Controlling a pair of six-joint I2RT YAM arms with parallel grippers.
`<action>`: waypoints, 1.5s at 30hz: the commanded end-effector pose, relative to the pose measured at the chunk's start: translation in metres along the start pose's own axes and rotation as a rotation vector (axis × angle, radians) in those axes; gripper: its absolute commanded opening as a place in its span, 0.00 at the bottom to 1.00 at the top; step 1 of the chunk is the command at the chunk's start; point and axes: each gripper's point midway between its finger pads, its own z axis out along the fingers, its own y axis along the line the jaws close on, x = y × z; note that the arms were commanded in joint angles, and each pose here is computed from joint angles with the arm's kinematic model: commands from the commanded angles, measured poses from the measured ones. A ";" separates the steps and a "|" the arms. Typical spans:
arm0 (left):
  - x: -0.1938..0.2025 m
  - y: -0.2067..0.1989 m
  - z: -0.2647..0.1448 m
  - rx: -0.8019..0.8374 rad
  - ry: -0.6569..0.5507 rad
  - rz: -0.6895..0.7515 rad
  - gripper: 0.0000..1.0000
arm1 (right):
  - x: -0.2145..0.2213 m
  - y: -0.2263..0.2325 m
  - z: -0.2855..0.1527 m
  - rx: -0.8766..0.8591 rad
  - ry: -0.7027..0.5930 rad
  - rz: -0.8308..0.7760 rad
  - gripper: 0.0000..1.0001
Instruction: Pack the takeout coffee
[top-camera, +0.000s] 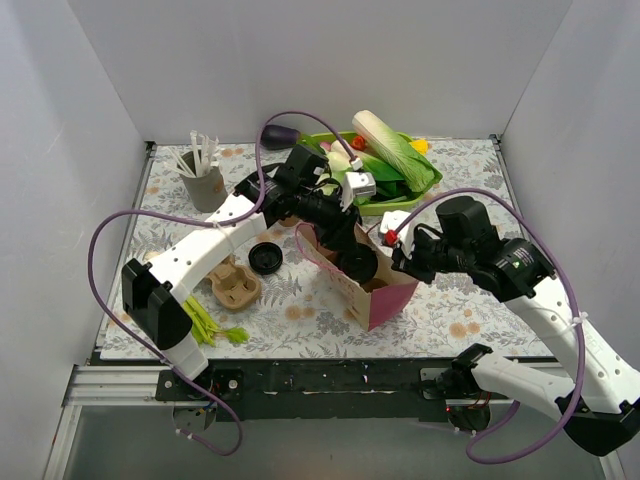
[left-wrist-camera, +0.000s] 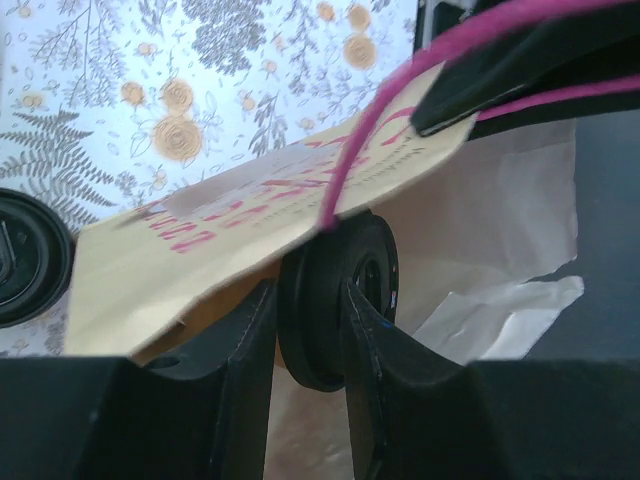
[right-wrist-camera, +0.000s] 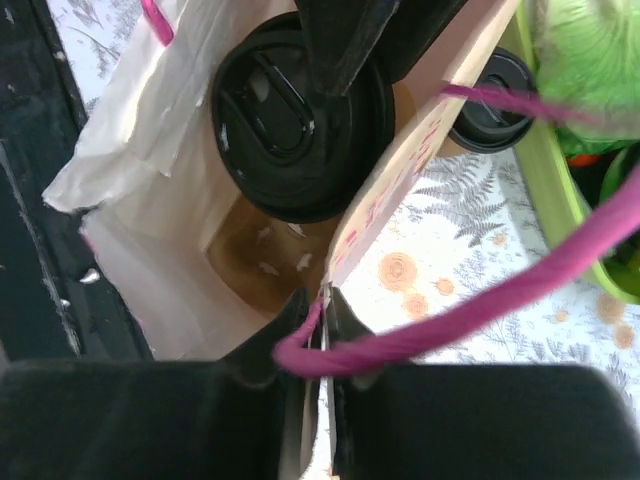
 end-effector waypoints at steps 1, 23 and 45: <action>-0.026 -0.014 -0.012 0.113 -0.111 -0.094 0.00 | -0.013 -0.011 -0.013 0.053 0.000 -0.019 0.34; -0.068 -0.003 -0.042 0.240 -0.237 -0.248 0.00 | -0.084 -0.015 -0.026 -0.127 -0.094 -0.372 0.81; -0.071 -0.004 -0.044 0.235 -0.242 -0.242 0.00 | -0.083 -0.025 0.007 -0.132 -0.051 -0.448 0.85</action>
